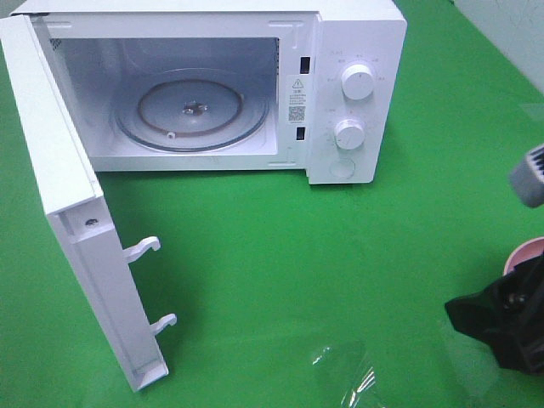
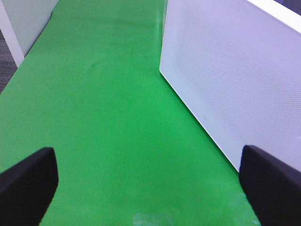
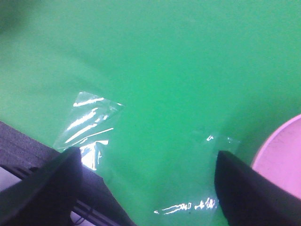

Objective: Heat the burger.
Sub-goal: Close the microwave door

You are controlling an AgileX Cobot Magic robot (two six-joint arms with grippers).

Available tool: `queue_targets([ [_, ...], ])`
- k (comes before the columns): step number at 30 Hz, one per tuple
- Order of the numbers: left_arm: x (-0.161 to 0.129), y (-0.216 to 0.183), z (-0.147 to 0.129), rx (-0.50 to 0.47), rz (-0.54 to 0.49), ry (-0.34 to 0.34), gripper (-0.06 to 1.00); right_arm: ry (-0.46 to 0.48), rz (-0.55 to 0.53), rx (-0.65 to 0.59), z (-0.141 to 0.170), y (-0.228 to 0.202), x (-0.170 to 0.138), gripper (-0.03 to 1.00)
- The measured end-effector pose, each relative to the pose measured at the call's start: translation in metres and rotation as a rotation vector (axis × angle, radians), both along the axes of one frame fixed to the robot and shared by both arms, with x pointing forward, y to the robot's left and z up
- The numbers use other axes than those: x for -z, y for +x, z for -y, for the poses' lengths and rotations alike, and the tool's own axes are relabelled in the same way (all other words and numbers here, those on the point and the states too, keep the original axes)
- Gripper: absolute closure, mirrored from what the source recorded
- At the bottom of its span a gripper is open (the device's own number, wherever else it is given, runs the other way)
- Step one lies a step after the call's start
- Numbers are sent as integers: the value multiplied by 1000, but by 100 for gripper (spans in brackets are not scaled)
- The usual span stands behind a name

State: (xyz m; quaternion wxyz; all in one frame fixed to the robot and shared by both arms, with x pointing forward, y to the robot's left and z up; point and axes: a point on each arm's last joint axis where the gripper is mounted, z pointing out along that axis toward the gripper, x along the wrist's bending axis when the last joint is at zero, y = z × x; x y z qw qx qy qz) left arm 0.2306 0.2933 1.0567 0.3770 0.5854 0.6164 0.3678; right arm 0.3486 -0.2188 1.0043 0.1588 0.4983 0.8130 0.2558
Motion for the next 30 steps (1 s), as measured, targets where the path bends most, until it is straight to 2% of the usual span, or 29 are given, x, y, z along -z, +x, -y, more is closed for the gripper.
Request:
queue_targets([
  [4, 0, 0, 0, 0, 0, 0, -2, 56, 64, 48, 23, -20, -19, 21],
  [7, 0, 0, 0, 0, 0, 0, -2, 68, 78, 72, 27, -22, -22, 21],
  [10, 0, 0, 0, 0, 0, 0, -2, 106, 147, 180, 46, -30, -36, 21],
  [14, 0, 0, 0, 0, 0, 0, -2, 123, 215, 234, 59, -39, -45, 21],
  [16, 0, 0, 0, 0, 0, 0, -2, 177, 291, 313, 71, -55, -51, 21],
  [21, 0, 0, 0, 0, 0, 0, -2, 202, 328, 364, 78, -69, -56, 21],
  [23, 0, 0, 0, 0, 0, 0, -2, 175, 333, 425, 87, -88, -50, 21],
  [30, 0, 0, 0, 0, 0, 0, -2, 205, 411, 473, 92, -107, -47, 21],
])
